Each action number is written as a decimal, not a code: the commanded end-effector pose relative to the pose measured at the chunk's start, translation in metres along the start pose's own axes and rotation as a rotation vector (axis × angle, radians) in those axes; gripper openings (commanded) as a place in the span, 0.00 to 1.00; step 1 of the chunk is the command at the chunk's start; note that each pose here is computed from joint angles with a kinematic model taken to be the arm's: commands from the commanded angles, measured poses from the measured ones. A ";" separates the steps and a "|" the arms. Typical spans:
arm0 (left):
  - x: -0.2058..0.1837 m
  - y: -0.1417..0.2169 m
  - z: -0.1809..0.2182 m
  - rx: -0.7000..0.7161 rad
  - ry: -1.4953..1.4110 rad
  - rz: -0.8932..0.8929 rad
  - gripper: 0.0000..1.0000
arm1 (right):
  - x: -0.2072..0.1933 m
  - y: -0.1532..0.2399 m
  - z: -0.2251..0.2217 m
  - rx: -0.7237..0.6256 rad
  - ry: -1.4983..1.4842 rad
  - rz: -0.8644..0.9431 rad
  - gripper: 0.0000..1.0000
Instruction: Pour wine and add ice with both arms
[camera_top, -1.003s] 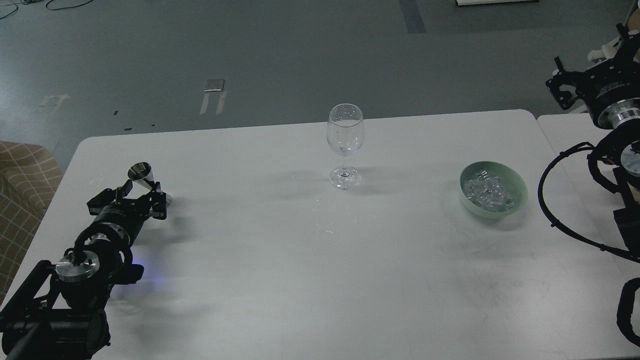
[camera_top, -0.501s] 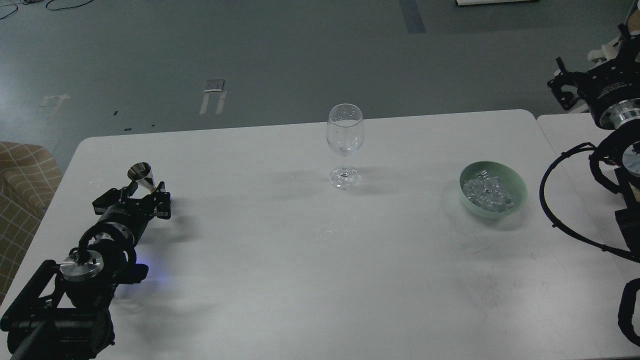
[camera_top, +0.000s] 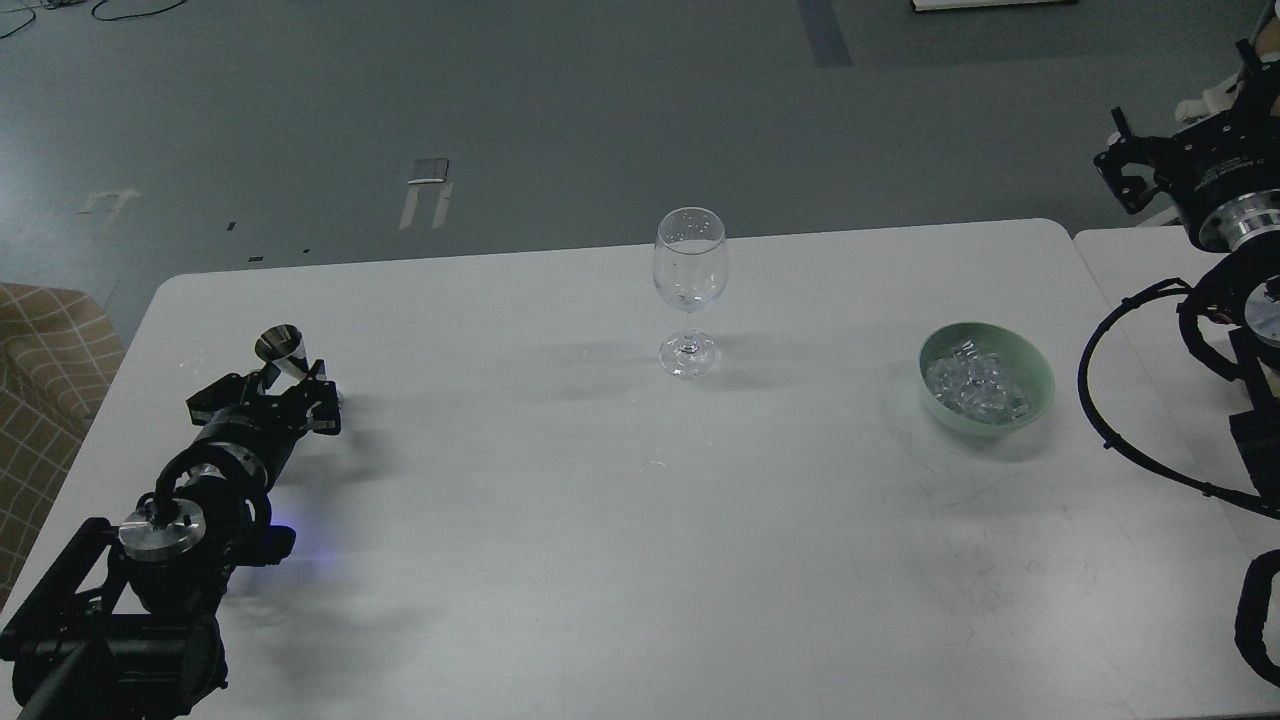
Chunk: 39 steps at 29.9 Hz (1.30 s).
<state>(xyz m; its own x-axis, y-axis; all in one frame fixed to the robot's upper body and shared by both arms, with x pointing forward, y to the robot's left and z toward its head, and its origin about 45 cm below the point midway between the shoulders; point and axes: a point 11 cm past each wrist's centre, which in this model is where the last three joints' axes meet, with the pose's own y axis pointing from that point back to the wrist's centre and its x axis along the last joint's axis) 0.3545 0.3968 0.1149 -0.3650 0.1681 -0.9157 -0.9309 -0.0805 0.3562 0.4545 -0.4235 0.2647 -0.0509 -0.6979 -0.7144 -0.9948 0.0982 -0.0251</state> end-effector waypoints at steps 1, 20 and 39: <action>-0.001 0.000 0.000 0.003 0.001 -0.015 0.43 | -0.001 -0.001 -0.001 0.001 0.002 -0.002 1.00; 0.000 0.000 0.002 -0.003 0.003 -0.023 0.43 | -0.002 -0.002 -0.005 0.005 0.007 -0.004 1.00; 0.004 -0.001 -0.007 0.010 0.015 -0.014 0.55 | -0.005 -0.003 -0.008 0.009 0.009 -0.007 1.00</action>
<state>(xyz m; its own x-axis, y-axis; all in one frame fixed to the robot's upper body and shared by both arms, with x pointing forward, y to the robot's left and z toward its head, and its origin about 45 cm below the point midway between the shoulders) 0.3537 0.3947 0.1104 -0.3516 0.1599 -0.9224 -0.9361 -0.0739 0.3440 0.4578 -0.4260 0.2742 -0.0431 -0.7052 -0.7077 -0.9944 0.0989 -0.0380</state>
